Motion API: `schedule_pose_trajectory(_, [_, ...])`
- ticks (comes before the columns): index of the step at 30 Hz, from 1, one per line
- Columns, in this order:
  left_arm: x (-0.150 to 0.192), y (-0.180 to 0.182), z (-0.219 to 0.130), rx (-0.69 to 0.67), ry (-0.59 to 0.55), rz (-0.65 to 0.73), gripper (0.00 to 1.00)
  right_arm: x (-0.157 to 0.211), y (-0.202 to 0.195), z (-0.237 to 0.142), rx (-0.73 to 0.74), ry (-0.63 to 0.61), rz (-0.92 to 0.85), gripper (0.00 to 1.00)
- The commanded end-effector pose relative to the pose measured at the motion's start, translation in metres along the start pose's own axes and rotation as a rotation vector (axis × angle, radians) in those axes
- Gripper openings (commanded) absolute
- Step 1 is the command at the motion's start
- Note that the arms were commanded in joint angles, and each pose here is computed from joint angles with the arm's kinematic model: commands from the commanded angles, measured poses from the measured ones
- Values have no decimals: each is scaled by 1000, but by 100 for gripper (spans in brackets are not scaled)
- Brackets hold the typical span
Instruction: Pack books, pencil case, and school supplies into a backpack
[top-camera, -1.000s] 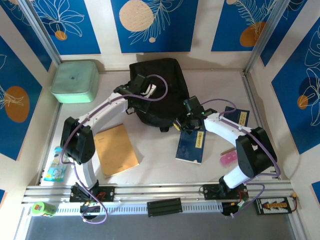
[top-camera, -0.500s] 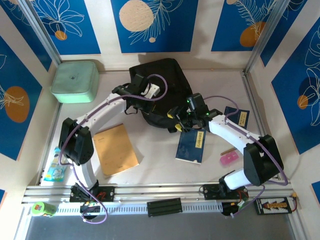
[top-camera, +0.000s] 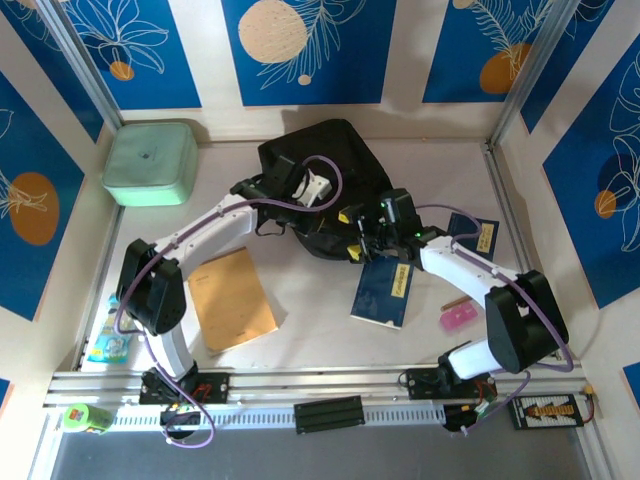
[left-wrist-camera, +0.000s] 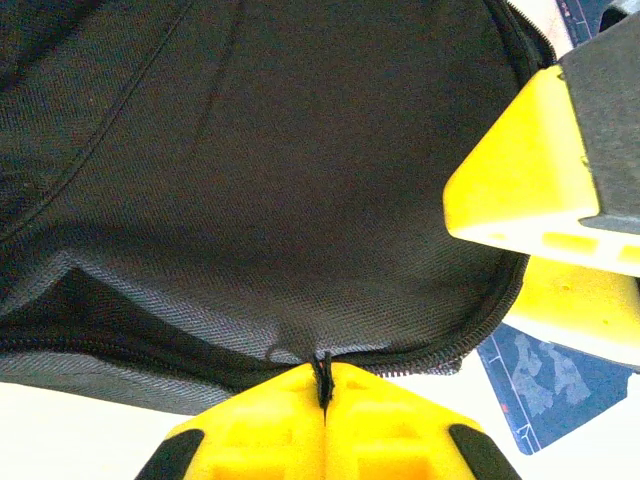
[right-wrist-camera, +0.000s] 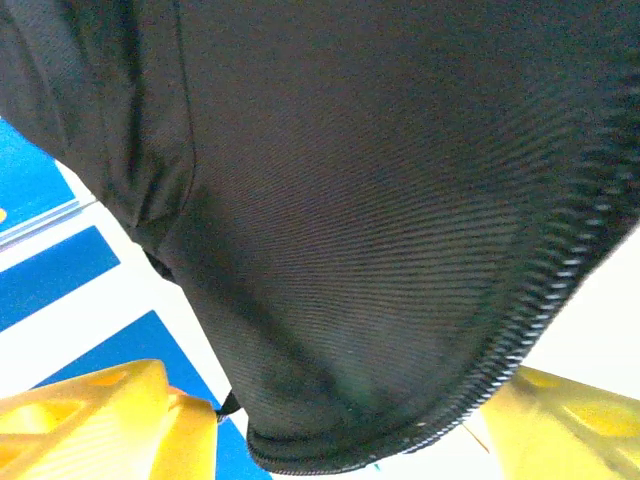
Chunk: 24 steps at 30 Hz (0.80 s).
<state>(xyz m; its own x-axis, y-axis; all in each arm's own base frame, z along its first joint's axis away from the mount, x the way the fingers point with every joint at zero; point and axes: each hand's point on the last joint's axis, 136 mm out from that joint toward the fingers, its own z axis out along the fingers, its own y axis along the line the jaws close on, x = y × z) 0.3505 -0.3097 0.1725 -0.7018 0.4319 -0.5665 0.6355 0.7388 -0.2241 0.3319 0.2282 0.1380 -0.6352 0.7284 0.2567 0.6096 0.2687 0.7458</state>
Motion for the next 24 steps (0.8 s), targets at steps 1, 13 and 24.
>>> schedule_pose_trajectory(1, [-13,-19,-18,65,-64,11,0,-3,-10,6,35,-9,55,76])
schedule_pose_trajectory(13, [-5,34,-26,-218,-17,86,0,-30,-44,0,214,-157,-50,0])
schedule_pose_trajectory(24, [-3,86,-23,-437,61,121,0,-28,-77,-11,313,-161,-60,0])
